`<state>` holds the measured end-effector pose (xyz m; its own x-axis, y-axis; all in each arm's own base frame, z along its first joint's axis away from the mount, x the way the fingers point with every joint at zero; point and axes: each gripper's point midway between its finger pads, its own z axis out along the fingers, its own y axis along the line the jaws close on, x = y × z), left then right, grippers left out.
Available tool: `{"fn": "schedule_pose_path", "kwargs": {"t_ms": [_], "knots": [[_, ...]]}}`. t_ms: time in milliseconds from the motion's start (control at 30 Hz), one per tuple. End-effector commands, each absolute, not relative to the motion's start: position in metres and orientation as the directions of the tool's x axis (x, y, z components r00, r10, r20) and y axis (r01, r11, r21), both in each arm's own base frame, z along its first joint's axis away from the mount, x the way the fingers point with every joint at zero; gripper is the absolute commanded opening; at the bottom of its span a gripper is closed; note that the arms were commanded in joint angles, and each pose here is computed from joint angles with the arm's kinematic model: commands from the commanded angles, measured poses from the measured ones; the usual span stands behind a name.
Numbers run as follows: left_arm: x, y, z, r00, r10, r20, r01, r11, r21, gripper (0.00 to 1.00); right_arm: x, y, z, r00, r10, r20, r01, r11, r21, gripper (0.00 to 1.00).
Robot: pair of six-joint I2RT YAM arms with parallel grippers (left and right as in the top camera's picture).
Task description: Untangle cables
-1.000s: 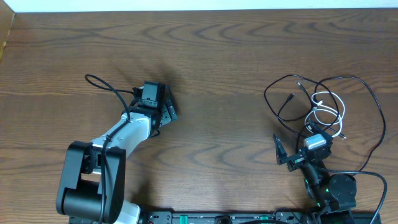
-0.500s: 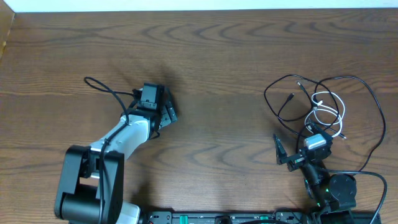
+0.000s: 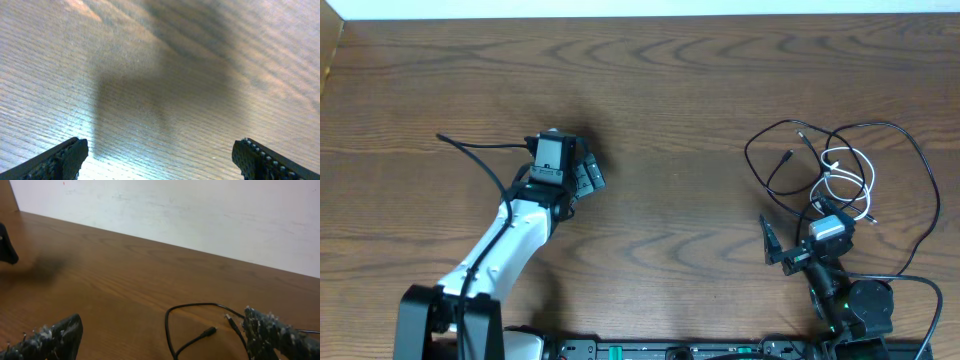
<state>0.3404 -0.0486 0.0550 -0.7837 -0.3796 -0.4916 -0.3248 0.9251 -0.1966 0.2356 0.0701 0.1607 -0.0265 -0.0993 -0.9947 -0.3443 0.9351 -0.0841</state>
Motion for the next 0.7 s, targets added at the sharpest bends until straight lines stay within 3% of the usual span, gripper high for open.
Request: {"fn": "schedule_pose_path", "kwargs": {"t_ms": [0, 667], "knots": [[0.340, -0.046, 0.065, -0.766, -0.392, -0.510, -0.329, 0.920, -0.213, 0.98, 0.237, 0.066, 0.161, -0.022, -0.112, -0.993, -0.326, 0.940, -0.099, 0.99], [0.343, -0.047, 0.112, -0.685, -0.408, -0.604, -0.293, 0.913, -0.284, 0.98, 0.236, 0.066, 0.161, -0.022, -0.112, -0.993, -0.327, 0.940, -0.099, 0.99]]}}
